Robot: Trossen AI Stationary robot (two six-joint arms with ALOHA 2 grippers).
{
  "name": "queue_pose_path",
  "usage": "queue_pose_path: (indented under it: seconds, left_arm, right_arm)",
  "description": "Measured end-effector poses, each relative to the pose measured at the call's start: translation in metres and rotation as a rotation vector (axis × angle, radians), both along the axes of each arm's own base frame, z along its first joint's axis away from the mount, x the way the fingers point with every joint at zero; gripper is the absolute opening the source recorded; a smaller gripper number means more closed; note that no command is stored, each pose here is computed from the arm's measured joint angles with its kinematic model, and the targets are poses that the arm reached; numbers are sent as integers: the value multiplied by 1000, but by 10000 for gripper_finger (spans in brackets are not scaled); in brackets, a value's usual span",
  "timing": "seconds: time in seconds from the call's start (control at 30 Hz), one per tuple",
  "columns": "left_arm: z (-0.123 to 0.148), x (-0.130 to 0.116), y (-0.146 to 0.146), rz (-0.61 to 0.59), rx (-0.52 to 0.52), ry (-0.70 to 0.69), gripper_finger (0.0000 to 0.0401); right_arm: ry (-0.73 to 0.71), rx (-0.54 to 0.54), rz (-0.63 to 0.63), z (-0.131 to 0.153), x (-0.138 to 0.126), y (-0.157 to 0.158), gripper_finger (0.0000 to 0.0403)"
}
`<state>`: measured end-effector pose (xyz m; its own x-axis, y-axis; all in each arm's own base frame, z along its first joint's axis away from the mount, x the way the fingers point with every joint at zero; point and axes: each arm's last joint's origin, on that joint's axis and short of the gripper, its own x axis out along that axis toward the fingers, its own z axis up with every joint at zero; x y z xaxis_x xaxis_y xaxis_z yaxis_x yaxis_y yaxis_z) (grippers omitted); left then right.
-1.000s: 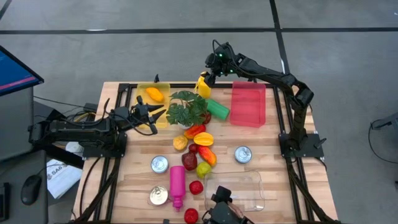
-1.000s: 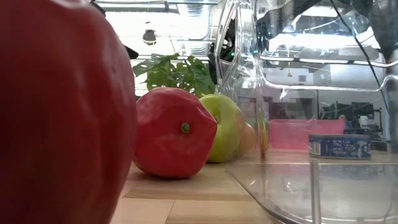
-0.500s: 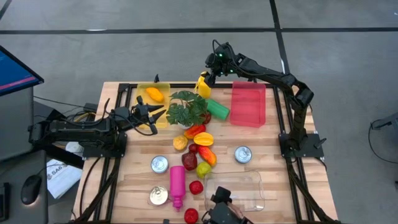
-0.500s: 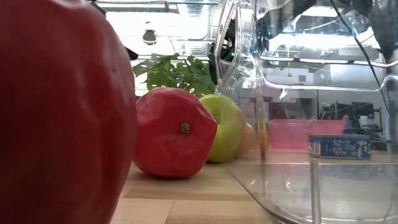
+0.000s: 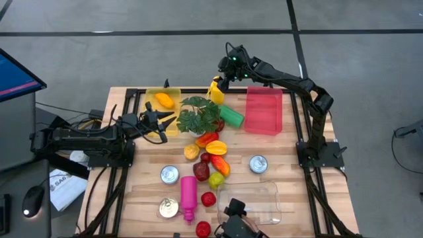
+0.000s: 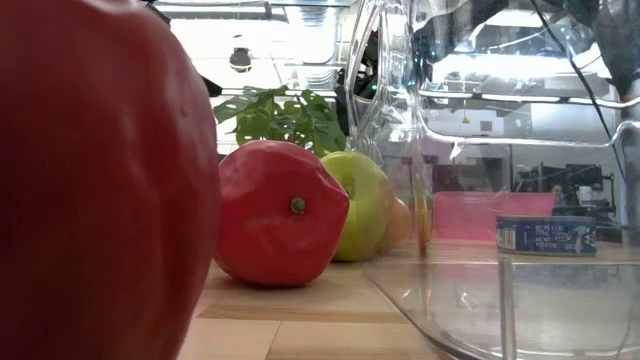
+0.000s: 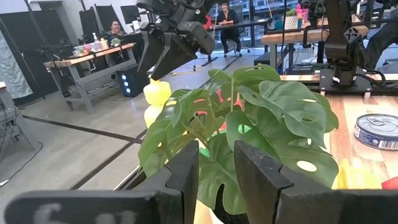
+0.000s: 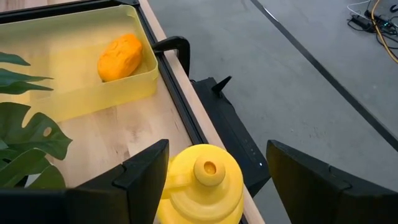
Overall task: Pick & Place Food Item
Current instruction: Put the yellow water bottle into the pink bin
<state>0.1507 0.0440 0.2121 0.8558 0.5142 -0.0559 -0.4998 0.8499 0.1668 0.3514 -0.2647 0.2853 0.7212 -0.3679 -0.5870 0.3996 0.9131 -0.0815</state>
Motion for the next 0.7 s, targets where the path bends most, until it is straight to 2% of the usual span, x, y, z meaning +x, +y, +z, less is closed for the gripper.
queue_pose_path:
  seconds: [0.7]
  left_arm:
    - [2, 0, 0, 0, 5, -18, 90]
  right_arm:
    - [5, 4, 0, -1, 0, 0, 265]
